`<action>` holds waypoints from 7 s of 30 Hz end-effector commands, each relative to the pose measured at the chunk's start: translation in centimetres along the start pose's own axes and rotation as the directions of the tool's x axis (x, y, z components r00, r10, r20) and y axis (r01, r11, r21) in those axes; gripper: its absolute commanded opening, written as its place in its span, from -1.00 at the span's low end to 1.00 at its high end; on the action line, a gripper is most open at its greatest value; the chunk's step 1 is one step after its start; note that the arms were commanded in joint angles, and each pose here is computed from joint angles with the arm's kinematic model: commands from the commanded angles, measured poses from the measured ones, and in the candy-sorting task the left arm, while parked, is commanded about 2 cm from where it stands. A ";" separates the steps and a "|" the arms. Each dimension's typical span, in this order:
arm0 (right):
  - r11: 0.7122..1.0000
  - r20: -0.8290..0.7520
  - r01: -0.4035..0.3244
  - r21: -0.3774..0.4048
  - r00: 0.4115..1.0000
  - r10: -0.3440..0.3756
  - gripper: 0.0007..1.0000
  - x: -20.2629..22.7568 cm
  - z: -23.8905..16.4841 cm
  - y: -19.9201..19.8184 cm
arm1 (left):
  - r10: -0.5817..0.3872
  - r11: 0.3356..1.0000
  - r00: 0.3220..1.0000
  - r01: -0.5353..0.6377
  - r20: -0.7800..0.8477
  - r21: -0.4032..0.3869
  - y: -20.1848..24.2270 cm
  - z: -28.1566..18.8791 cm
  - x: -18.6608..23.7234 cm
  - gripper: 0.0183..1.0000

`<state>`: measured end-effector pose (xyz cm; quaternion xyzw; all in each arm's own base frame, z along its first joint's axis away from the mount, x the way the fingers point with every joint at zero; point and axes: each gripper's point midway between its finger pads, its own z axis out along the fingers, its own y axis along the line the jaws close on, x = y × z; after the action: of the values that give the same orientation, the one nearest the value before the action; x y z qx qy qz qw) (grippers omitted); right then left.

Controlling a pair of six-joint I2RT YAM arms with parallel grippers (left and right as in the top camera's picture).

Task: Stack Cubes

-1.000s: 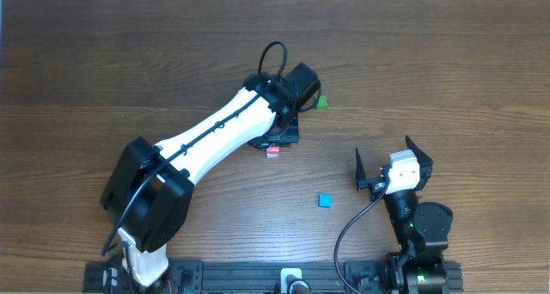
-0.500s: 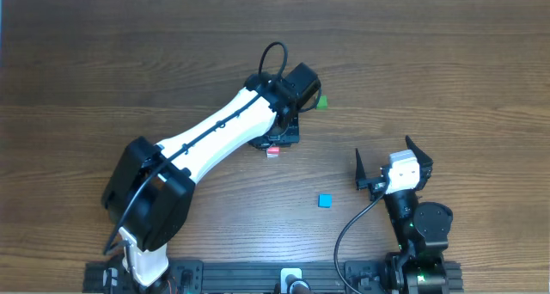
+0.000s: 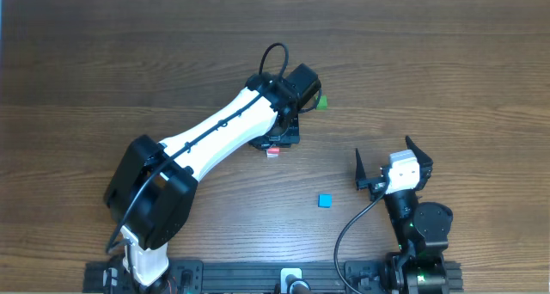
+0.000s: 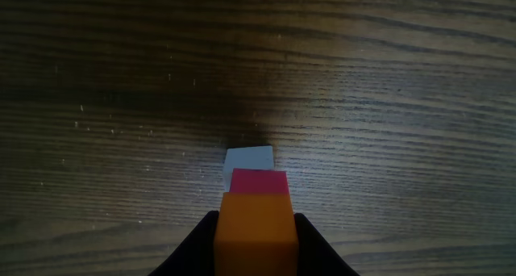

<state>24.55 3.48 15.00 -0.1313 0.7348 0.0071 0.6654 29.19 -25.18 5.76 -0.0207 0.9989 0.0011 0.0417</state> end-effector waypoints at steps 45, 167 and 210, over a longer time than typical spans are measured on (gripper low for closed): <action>1.000 -0.005 -0.004 0.009 1.000 0.004 0.99 0.3 0.0 -0.2 | -0.332 0.925 0.481 -0.002 0.811 0.379 15.8 -26.4 -10.2 0.98; 0.974 -0.446 -0.213 -0.075 0.881 0.158 0.98 -15.4 9.5 3.0 | 0.003 0.956 0.133 -0.291 0.991 0.037 20.9 -10.8 3.4 1.00; 0.965 -0.956 -0.176 0.193 0.187 0.225 0.56 10.4 19.9 8.6 | 0.003 0.956 0.133 -0.291 0.991 0.037 20.9 -10.8 3.4 1.00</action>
<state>40.90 13.02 0.98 0.0219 0.9985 -0.0092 0.0496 24.11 -4.37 16.35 0.0797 0.7212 -0.0966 0.6814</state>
